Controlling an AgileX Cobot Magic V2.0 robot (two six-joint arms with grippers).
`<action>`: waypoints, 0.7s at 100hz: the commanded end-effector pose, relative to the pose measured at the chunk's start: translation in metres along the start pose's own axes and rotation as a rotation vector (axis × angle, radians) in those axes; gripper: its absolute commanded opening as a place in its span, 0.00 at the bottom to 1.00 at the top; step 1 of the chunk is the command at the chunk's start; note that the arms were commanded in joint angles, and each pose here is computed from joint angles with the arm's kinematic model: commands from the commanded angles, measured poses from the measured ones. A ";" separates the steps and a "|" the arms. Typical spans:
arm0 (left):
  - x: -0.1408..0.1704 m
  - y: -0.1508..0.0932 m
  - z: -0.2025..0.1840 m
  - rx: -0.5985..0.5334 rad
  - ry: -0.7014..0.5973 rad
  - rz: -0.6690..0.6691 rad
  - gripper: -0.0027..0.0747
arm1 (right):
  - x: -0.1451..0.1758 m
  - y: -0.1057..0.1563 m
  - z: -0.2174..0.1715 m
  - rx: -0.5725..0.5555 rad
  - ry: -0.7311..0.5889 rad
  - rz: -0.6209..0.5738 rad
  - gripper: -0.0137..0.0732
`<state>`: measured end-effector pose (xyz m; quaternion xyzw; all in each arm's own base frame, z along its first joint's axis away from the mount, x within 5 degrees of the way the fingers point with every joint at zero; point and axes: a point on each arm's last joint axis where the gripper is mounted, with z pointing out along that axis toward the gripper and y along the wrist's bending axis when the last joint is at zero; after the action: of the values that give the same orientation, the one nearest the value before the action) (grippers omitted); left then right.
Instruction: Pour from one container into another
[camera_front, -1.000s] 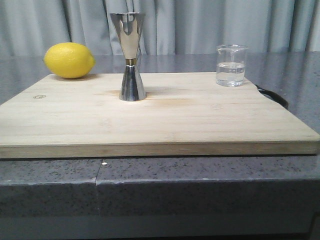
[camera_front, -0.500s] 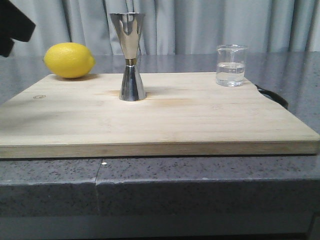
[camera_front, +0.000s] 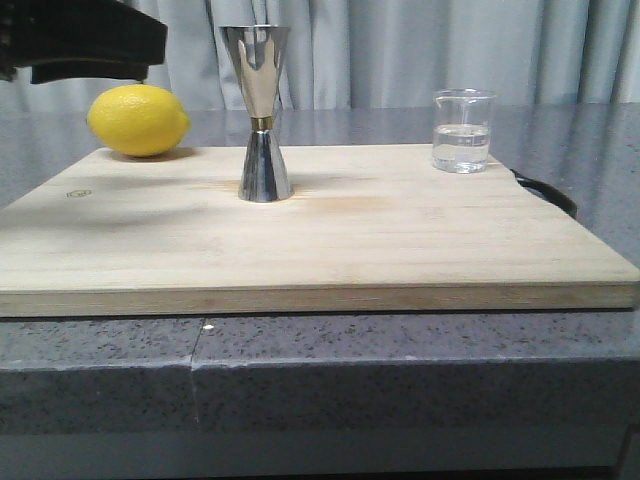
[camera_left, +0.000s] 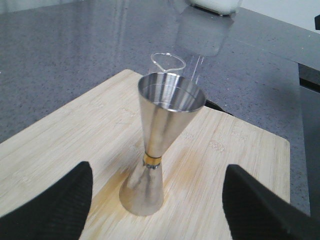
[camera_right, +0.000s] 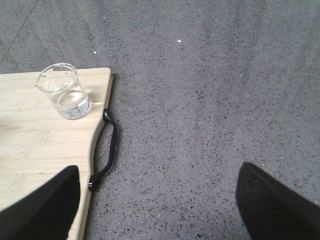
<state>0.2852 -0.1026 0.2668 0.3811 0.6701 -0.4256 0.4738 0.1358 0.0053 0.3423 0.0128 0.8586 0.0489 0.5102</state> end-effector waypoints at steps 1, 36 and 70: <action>-0.019 -0.008 0.009 0.048 -0.117 0.082 0.67 | -0.016 -0.001 -0.005 0.013 -0.098 -0.017 0.82; -0.013 -0.003 0.050 0.103 -0.157 0.096 0.67 | -0.017 -0.001 -0.005 0.013 -0.105 -0.017 0.82; -0.014 0.002 0.072 0.130 -0.142 0.107 0.67 | -0.017 -0.001 -0.005 0.013 -0.110 -0.017 0.82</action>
<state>0.3143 -0.1654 0.2373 0.4263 0.6251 -0.4464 0.4776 0.1358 0.0053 0.3423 0.0118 0.8586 0.0483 0.5103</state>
